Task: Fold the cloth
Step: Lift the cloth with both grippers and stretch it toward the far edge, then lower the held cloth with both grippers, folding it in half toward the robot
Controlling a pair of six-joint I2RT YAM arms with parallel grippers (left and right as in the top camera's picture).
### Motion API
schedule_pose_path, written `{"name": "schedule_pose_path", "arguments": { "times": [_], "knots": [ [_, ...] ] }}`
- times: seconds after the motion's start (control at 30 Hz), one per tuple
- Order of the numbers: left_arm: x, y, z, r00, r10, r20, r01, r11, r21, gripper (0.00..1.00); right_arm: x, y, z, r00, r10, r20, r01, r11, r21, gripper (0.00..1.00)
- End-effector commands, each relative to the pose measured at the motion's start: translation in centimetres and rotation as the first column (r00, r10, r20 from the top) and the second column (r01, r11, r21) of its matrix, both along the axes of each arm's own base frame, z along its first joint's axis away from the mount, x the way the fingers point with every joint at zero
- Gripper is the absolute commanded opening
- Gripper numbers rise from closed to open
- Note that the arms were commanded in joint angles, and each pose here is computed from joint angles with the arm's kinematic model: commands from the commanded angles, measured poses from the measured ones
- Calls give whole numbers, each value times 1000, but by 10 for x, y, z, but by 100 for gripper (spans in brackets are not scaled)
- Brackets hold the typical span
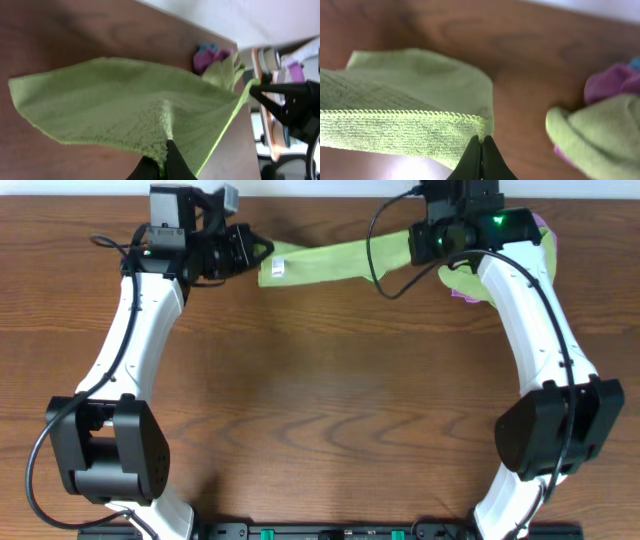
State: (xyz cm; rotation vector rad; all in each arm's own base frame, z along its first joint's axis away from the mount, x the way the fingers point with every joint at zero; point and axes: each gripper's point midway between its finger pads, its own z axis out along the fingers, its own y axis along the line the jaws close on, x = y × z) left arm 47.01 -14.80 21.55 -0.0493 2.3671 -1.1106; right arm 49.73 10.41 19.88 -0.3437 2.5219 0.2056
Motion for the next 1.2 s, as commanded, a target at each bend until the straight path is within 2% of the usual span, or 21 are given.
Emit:
{"name": "schedule_pose_path", "arguments": {
  "times": [0.0, 0.4, 0.53, 0.83, 1.17],
  "knots": [
    [-13, -3, 8, 996, -85, 34, 85, 996, 20, 6, -14, 11, 6, 998, 66, -21, -66, 998, -1, 1],
    [-74, 3, -30, 961, -230, -154, 249, 962, 113, 6, -76, 30, -18, 944, 195, -265, -180, 980, 82, 2],
    [-88, 16, -46, 949, -219, -228, 266, 943, 201, 6, -91, 36, -32, 920, 226, -321, -206, 974, 93, 2],
    [-114, 28, -64, 916, -232, -328, 323, 910, 258, 6, -137, 49, -88, 838, 278, -470, -234, 960, 153, 1],
    [-172, 34, -124, 816, -231, -529, 390, 897, 210, 6, -169, 45, -117, 798, 282, -532, -237, 960, 152, 2]
  ]
}}
